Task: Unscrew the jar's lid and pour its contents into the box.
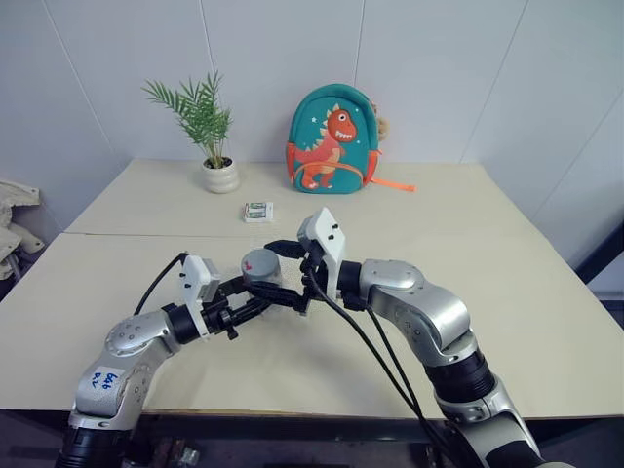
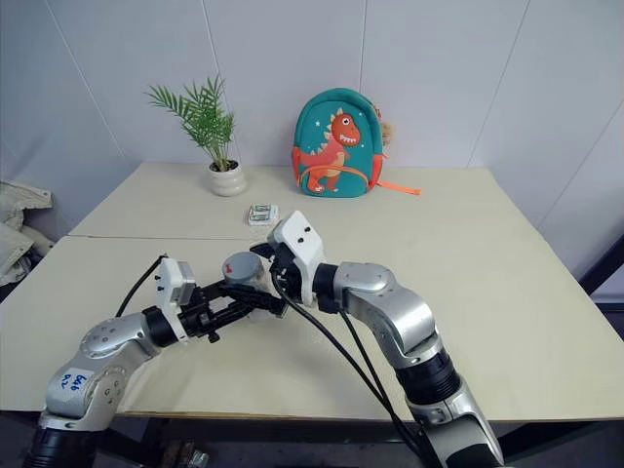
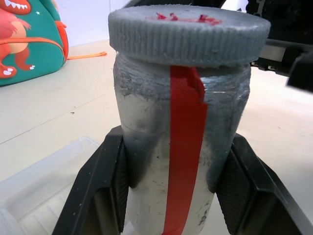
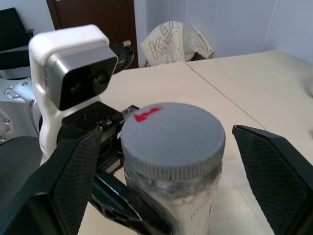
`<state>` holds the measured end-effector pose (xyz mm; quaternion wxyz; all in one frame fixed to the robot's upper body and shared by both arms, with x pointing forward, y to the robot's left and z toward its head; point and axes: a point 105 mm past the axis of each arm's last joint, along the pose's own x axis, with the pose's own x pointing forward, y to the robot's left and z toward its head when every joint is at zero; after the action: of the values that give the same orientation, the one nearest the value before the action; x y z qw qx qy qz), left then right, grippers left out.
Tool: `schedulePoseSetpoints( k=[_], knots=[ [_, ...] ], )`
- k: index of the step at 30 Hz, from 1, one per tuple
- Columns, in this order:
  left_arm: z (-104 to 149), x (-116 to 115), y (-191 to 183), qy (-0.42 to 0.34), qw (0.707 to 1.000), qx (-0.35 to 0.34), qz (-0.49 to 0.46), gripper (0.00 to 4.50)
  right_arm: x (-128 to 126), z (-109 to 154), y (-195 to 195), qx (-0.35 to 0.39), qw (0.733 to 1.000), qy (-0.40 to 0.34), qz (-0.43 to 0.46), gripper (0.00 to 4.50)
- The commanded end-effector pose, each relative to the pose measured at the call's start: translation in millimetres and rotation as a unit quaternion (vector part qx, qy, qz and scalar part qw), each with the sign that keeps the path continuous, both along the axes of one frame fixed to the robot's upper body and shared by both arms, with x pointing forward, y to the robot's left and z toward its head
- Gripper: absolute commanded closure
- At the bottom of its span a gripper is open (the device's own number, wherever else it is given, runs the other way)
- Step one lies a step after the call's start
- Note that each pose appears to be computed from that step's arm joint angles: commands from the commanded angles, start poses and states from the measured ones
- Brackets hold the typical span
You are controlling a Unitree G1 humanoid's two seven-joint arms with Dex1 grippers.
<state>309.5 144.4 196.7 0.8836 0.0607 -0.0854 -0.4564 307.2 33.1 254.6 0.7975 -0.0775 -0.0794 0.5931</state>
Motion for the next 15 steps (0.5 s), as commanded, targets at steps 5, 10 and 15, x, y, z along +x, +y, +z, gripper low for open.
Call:
schedulePoseSetpoints(
  k=[5,10,15],
  knots=[
    [3.4,-1.9,-5.9,-0.010,1.000,-0.001,-0.009,2.51,-6.8,15.3,5.6,0.017,0.999,-0.029,0.014,0.00],
    [4.3,-0.6,-7.4,-0.011,1.000,-0.001,-0.011,2.51,-5.7,10.5,7.1,0.011,0.999,-0.027,0.013,1.23],
    [5.6,-0.8,-8.1,-0.014,1.000,-0.002,-0.012,2.51,-3.7,7.5,6.8,0.006,1.000,-0.022,0.011,1.95]
  ],
)
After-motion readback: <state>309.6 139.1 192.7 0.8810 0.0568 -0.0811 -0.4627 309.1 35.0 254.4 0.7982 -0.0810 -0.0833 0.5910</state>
